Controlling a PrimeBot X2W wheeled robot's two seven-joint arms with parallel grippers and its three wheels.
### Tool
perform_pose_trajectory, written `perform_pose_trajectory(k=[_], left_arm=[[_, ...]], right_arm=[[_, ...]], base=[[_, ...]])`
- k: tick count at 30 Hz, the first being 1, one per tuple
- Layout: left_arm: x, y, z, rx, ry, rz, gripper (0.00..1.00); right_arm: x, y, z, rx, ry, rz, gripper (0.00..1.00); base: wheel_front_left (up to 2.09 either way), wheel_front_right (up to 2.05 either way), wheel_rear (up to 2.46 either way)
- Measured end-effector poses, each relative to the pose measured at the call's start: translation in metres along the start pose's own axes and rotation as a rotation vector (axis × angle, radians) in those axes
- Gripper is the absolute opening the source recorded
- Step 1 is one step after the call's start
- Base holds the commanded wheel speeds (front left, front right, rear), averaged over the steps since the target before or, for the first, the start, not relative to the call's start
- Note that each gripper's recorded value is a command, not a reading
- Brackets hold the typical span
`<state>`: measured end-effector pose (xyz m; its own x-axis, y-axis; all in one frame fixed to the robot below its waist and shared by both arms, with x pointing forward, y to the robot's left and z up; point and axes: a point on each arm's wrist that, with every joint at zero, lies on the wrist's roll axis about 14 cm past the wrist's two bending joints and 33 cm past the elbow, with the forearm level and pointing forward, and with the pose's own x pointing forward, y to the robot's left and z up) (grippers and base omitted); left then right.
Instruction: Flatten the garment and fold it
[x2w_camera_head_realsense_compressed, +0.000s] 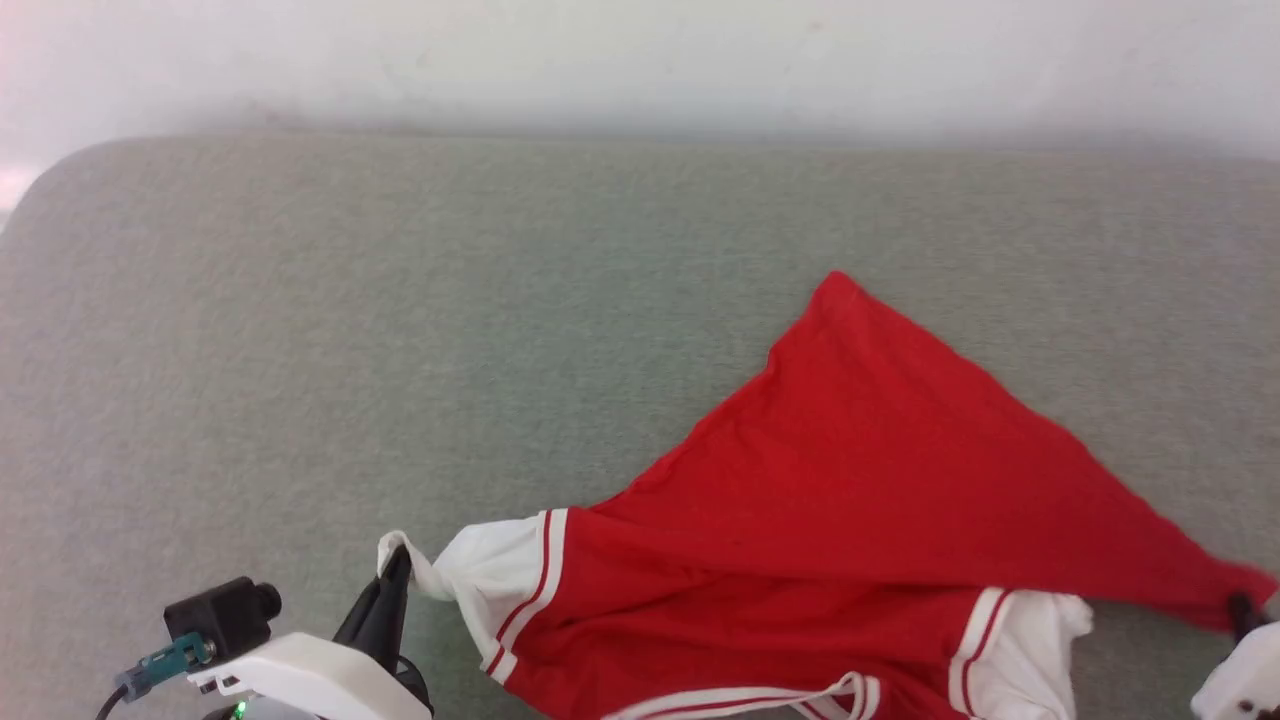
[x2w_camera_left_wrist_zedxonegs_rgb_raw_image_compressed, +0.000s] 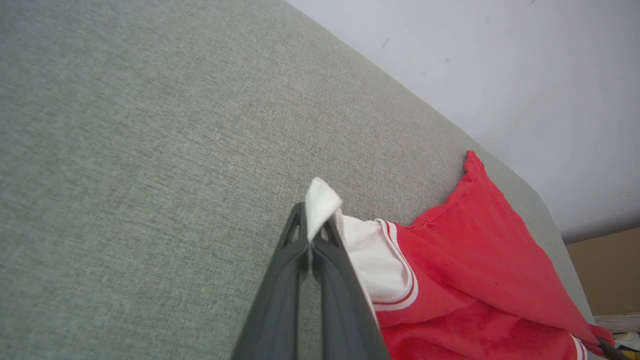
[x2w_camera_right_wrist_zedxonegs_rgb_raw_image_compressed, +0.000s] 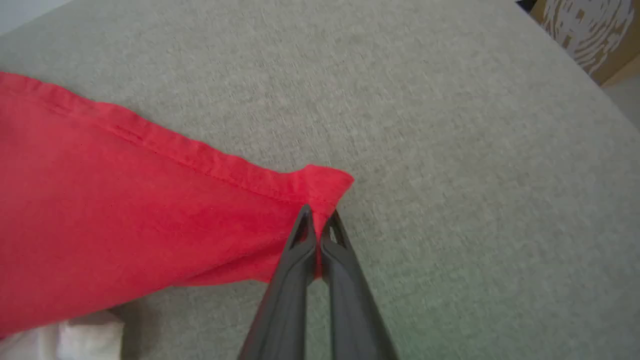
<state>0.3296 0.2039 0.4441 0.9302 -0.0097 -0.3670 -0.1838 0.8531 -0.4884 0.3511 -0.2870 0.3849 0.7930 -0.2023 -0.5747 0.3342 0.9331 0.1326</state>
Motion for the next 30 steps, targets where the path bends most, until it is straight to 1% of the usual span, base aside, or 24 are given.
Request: perform_pose_trajectory(k=[5, 7, 9, 10, 11, 12, 13, 14, 17, 18, 21, 23, 25, 27, 30], left_arm=[[0.002, -0.013, -0.002, 0.010, 0.011, -0.041, 0.00], [0.002, -0.017, -0.001, 0.013, 0.010, -0.053, 0.00], [0.002, -0.019, -0.001, 0.014, 0.009, -0.062, 0.00], [0.002, -0.020, -0.001, 0.014, 0.009, -0.064, 0.00], [0.001, -0.020, -0.001, 0.014, 0.008, -0.064, 0.00], [0.001, -0.020, -0.001, 0.014, 0.007, -0.064, 0.00], [0.000, -0.020, -0.001, 0.013, 0.006, -0.064, 0.00], [-0.001, -0.020, -0.001, 0.013, 0.005, -0.064, 0.00], [-0.002, -0.018, -0.001, 0.012, 0.005, -0.060, 0.00], [-0.002, -0.018, -0.001, 0.011, 0.005, -0.059, 0.00], [-0.003, -0.017, -0.002, 0.009, 0.007, -0.055, 0.00], [-0.003, -0.016, -0.002, 0.009, 0.010, -0.053, 0.00], [-0.003, -0.016, -0.004, 0.008, 0.015, -0.050, 0.00], [-0.001, -0.015, -0.005, 0.006, 0.018, -0.047, 0.00], [0.003, -0.016, -0.003, 0.005, 0.012, -0.048, 0.00]], right_arm=[[-0.018, -0.018, -0.038, 0.038, 0.191, -0.028, 0.00], [-0.022, -0.018, -0.045, 0.048, 0.245, -0.020, 0.00], [-0.025, -0.017, -0.047, 0.049, 0.266, -0.013, 0.00], [-0.026, -0.016, -0.046, 0.050, 0.262, -0.008, 0.07], [-0.026, -0.015, -0.045, 0.046, 0.254, -0.005, 0.44], [-0.026, -0.014, -0.042, 0.040, 0.238, -0.002, 0.97], [-0.026, -0.013, -0.039, 0.038, 0.214, 0.001, 1.00], [-0.025, -0.010, -0.032, 0.034, 0.174, 0.007, 1.00], [-0.020, 0.007, 0.005, 0.006, -0.009, 0.047, 1.00], [-0.019, 0.018, 0.020, -0.019, -0.078, 0.074, 1.00], [-0.020, 0.059, 0.076, -0.035, -0.333, 0.172, 1.00], [-0.023, 0.088, 0.104, -0.062, -0.459, 0.241, 1.00], [-0.024, 0.117, 0.118, -0.085, -0.531, 0.307, 1.00], [-0.021, 0.147, 0.126, -0.109, -0.567, 0.377, 1.00], [-0.009, 0.186, 0.127, -0.159, -0.549, 0.461, 1.00]], base=[[0.00, 0.00, 0.00], [0.00, 0.00, 0.00], [0.00, 0.00, 0.00], [0.00, 0.00, 0.00], [0.00, 0.00, 0.00], [0.00, 0.00, 0.00], [0.00, 0.00, 0.00], [0.00, 0.00, 0.00], [0.00, 0.00, 0.00], [0.00, 0.00, 0.00], [0.00, 0.00, 0.00], [0.00, 0.00, 0.00], [0.00, 0.00, 0.00], [0.00, 0.00, 0.00], [0.00, 0.00, 0.00]])
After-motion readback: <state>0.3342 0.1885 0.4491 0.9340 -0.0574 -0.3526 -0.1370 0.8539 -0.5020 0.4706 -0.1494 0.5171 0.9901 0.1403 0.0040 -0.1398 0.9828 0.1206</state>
